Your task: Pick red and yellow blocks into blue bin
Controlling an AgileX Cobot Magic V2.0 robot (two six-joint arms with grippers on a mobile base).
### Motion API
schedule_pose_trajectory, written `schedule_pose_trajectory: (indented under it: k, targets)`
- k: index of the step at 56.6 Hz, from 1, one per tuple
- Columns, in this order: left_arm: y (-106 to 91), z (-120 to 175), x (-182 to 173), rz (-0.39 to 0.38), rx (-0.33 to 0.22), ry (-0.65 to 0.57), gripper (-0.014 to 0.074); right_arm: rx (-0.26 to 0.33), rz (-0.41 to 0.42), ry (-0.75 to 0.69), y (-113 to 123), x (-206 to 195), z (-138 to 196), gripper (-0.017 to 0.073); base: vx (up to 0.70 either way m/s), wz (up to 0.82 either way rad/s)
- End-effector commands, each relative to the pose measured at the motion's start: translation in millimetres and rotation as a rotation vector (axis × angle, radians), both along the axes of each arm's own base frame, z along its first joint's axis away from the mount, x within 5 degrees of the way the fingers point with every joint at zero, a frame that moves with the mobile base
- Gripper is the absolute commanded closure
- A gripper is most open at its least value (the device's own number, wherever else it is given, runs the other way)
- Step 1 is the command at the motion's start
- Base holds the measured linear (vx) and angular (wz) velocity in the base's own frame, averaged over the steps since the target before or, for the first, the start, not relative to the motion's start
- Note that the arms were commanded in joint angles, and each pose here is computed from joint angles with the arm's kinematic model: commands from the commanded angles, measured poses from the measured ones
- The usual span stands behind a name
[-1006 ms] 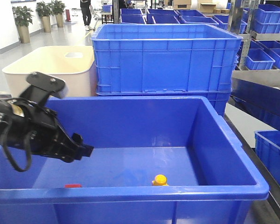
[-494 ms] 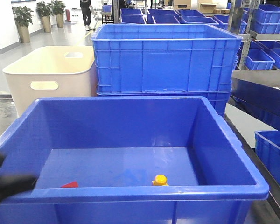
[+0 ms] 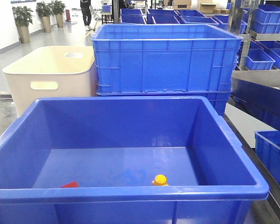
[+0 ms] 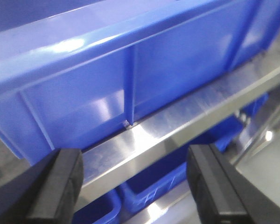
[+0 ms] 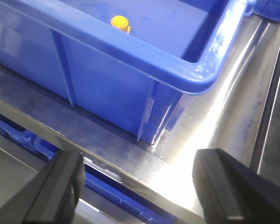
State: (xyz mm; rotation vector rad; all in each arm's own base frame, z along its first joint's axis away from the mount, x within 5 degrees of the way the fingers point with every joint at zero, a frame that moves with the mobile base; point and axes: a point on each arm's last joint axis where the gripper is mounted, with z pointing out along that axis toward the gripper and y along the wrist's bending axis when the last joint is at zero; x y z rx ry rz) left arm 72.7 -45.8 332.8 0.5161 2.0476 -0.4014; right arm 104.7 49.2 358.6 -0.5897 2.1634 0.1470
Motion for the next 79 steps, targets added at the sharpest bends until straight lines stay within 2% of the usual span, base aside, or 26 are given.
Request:
schedule_pose_trajectory:
  k: [1,10,19,27,31,39,69,79]
  targets:
    - [-1.0,7.1,7.5,0.059,-0.114,-0.090,0.0048,0.046,-0.023,-0.079,-0.4,2.7,13.4,0.0046,0.00,0.00]
    - [-0.9,1.2,10.4,0.070,-0.114,-0.101,0.0163,0.033,-0.024,-0.060,-1.0,1.8,11.7,0.0165,0.00,0.00]
    - [0.5,1.0,11.1,0.075,-0.088,-0.115,0.0360,0.028,-0.025,-0.049,-1.4,1.3,10.8,0.0352,0.00,0.00]
    - [0.6,1.1,11.2,0.075,-0.086,-0.117,0.0526,0.020,-0.027,-0.032,-1.9,0.4,9.4,0.0530,0.00,0.00]
    - [0.9,1.1,11.4,0.076,-0.079,-0.121,0.0598,0.020,-0.027,-0.029,-1.9,0.2,9.2,0.0576,0.00,0.00]
    - [2.6,0.7,12.2,0.082,-0.046,-0.136,0.0603,0.024,-0.029,-0.029,-1.8,0.3,9.3,0.0574,0.00,0.00]
    - [2.6,0.3,11.9,0.080,-0.045,-0.131,0.0600,0.024,-0.029,-0.029,-1.8,0.3,9.3,0.0569,0.00,0.00]
    - [13.2,-4.6,14.9,0.119,0.124,-0.255,0.0598,0.024,-0.029,-0.029,-1.8,0.3,9.3,0.0569,0.00,0.00]
